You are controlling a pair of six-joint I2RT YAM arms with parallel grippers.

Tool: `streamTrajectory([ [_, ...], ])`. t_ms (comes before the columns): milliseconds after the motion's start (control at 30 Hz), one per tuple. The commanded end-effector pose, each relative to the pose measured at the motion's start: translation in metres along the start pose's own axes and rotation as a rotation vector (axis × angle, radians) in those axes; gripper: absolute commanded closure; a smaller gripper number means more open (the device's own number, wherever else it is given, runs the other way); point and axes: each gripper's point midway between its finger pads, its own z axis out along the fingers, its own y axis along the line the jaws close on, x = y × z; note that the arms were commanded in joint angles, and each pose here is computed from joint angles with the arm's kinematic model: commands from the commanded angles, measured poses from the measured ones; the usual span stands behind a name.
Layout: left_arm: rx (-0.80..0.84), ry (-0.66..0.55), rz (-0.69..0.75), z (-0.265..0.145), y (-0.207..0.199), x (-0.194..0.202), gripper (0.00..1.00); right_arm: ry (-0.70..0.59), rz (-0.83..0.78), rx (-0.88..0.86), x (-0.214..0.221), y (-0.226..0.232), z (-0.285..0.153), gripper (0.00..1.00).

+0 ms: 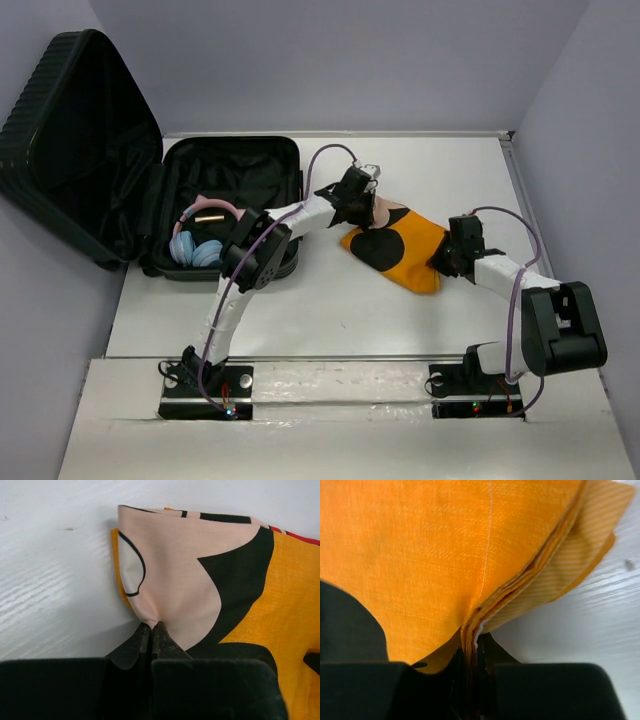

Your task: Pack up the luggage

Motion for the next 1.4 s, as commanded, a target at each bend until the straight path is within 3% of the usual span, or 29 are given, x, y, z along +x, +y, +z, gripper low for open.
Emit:
streamTrajectory([
  [0, 0.085, 0.058, -0.02, -0.03, -0.024, 0.017, 0.94, -0.011, 0.01, -0.205, -0.008, 0.041, -0.007, 0.91],
  [100, 0.125, -0.021, -0.012, -0.057, -0.043, -0.014, 0.94, -0.072, -0.023, -0.297, -0.028, 0.063, -0.029, 0.93],
  [233, 0.214, -0.181, 0.011, -0.125, -0.08, -0.082, 0.94, -0.148, -0.075, -0.449, -0.057, 0.112, -0.07, 0.93],
  [333, 0.23, -0.284, 0.01, -0.175, -0.083, -0.122, 0.94, -0.214, -0.129, -0.559, -0.086, 0.165, -0.108, 0.93],
  [400, 0.211, -0.346, -0.012, -0.208, -0.065, -0.146, 0.94, -0.205, -0.154, -0.578, -0.088, 0.188, -0.11, 0.93],
  [500, 0.137, -0.408, -0.076, -0.24, -0.01, -0.17, 0.94, -0.21, -0.208, -0.672, -0.095, 0.247, -0.131, 0.93],
  [533, 0.124, -0.441, -0.092, -0.26, 0.002, -0.178, 0.94, -0.165, -0.219, -0.672, -0.089, 0.262, -0.115, 0.93],
  [567, 0.104, -0.446, -0.114, -0.268, 0.019, -0.178, 0.94, -0.182, -0.243, -0.738, -0.094, 0.295, -0.134, 0.93],
  [667, -0.031, -0.514, -0.189, -0.309, 0.09, -0.187, 0.94, -0.106, -0.281, -0.773, -0.08, 0.34, -0.107, 0.93],
  [700, -0.073, -0.52, -0.214, -0.316, 0.11, -0.184, 0.94, -0.123, -0.296, -0.843, -0.083, 0.374, -0.125, 0.93],
  [733, -0.147, -0.559, -0.262, -0.337, 0.147, -0.186, 0.94, -0.095, -0.303, -0.863, -0.077, 0.388, -0.12, 0.93],
  [767, -0.2, -0.552, -0.308, -0.34, 0.173, -0.174, 0.94, -0.022, -0.312, -0.832, -0.058, 0.396, -0.081, 0.93],
  [833, -0.263, -0.579, -0.397, -0.355, 0.212, -0.162, 0.94, 0.049, -0.327, -0.873, -0.031, 0.424, -0.068, 0.93],
  [867, -0.359, -0.604, -0.472, -0.374, 0.254, -0.146, 0.72, 0.101, -0.346, -0.893, -0.014, 0.442, -0.047, 0.82],
  [933, -0.43, -0.626, -0.509, -0.394, 0.276, -0.131, 0.26, 0.162, -0.412, -0.908, 0.018, 0.458, -0.03, 0.44],
  [967, -0.485, -0.632, -0.525, -0.404, 0.287, -0.123, 0.02, 0.192, -0.429, -0.866, 0.024, 0.461, -0.009, 0.12],
  [1000, -0.507, -0.638, -0.517, -0.412, 0.285, -0.12, 0.01, 0.191, -0.471, -0.872, 0.031, 0.466, -0.006, 0.02],
  [1033, -0.512, -0.698, -0.479, -0.437, 0.269, -0.126, 0.01, 0.204, -0.482, -0.887, 0.033, 0.47, -0.005, 0.0],
  [1167, -0.554, -0.887, -0.408, -0.518, 0.214, -0.12, 0.01, 0.171, -0.524, -0.915, 0.029, 0.48, -0.013, 0.0],
  [1333, -0.62, -0.979, -0.432, -0.567, 0.175, -0.062, 0.02, 0.098, -0.603, -0.973, 0.021, 0.491, -0.053, 0.0],
  [1367, -0.668, -1.054, -0.44, -0.592, 0.165, -0.045, 0.03, 0.081, -0.617, -1.004, 0.015, 0.495, -0.071, 0.0],
])
